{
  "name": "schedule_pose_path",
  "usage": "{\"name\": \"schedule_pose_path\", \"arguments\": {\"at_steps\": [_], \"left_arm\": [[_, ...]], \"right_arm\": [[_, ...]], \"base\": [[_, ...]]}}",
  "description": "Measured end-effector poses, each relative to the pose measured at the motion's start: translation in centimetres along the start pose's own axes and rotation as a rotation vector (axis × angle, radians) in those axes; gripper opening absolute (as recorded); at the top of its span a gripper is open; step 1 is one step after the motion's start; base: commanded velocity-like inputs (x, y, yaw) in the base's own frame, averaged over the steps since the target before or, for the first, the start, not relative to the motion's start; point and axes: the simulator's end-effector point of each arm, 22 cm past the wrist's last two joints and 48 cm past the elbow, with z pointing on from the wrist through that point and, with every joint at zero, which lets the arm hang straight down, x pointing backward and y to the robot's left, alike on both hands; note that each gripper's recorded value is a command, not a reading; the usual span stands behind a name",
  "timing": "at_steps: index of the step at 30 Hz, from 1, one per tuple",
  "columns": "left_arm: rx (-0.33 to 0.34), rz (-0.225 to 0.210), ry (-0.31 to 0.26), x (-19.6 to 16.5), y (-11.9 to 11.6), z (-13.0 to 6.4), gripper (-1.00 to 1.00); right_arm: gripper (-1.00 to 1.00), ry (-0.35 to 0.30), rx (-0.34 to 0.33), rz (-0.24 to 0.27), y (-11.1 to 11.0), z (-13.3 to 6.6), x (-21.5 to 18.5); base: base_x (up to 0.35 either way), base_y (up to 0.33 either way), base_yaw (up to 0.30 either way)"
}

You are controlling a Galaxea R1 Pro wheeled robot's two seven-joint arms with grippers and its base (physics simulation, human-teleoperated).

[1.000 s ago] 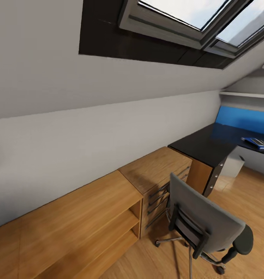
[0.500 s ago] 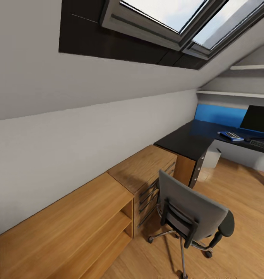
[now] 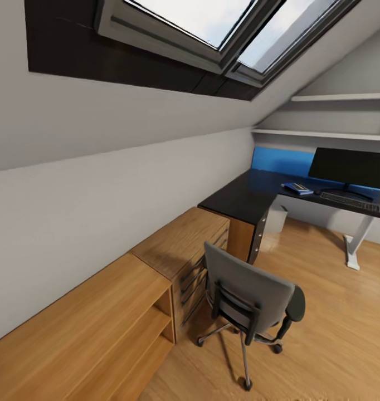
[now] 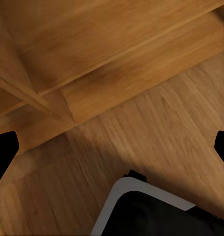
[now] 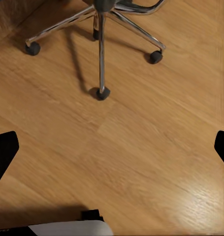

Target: In the bedroom, organize the workspace by keeping the computer under the desk, ensuring the monitor is on the desk, placing the keyboard on the desk next to the monitor, placing the mouse on the desk next to the keyboard, moving the folder from the swivel chair onto the desk next to the mouse, stacking the notebook on top of the folder with the pen on top of the notebook, and positioning the swivel chair next to the desk.

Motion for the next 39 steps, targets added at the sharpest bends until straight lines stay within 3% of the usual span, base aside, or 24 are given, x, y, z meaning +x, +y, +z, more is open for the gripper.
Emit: {"name": "schedule_pose_path", "arguments": {"at_steps": [14, 39], "left_arm": [[0.005, 0.005, 0.0, 0.01, -0.14, -0.02, 1.0], [0.013, 0.014, 0.012, 0.51, -0.45, -0.16, 1.0]], "right_arm": [[1.0, 0.0, -0.001, 0.0, 0.02, 0.0, 0.0], [1.0, 0.012, -0.027, -0.002, 0.58, -0.08, 0.45]], "base": [[0.044, 0.098, -0.3], [0.002, 0.003, -0.292]]}}
